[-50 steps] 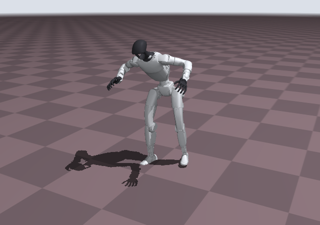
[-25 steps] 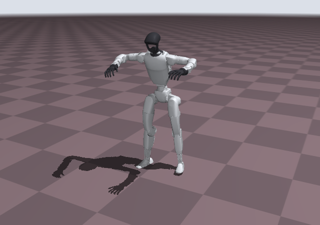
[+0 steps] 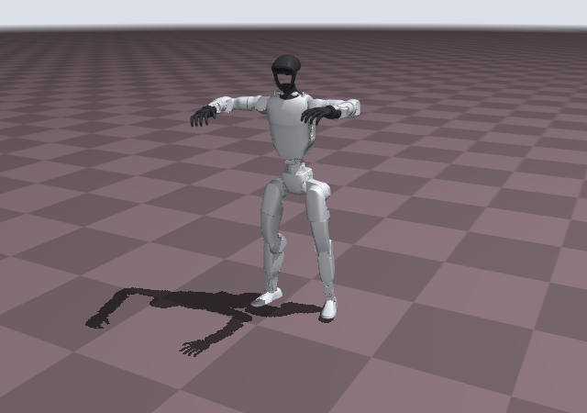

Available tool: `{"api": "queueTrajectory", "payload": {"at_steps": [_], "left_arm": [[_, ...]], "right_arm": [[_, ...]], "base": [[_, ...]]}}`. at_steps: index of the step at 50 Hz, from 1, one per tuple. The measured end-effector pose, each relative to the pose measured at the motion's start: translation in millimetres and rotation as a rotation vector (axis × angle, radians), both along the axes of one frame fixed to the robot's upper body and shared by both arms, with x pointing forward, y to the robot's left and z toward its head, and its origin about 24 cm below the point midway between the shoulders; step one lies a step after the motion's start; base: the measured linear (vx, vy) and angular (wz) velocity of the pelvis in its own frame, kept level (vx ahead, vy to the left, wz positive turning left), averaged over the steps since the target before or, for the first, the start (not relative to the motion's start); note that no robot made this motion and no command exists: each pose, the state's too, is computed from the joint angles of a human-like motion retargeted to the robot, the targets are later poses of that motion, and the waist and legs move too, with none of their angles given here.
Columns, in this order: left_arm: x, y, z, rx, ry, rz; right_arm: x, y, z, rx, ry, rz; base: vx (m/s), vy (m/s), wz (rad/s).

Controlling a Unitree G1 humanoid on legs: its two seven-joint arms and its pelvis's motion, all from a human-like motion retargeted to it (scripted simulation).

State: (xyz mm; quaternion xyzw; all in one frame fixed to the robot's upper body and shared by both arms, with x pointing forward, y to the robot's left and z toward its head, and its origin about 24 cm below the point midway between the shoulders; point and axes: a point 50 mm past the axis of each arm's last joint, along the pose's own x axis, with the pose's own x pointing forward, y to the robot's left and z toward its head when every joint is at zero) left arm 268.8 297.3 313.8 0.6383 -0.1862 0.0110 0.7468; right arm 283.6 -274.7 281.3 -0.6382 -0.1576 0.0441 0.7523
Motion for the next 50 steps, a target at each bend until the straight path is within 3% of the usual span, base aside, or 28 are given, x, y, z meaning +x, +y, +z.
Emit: {"api": "queueTrajectory", "payload": {"at_steps": [18, 50], "left_arm": [[22, -2, -20, -0.163, 0.155, -0.04], [41, -28, -32, -0.084, 0.22, -0.096]], "right_arm": [[11, 6, -4, 0.01, 0.051, 0.024], [24, 4, -9, -0.001, 0.117, 0.027]], "base": [[0.06, -0.05, 0.0], [-0.03, -0.05, -0.04]]}}
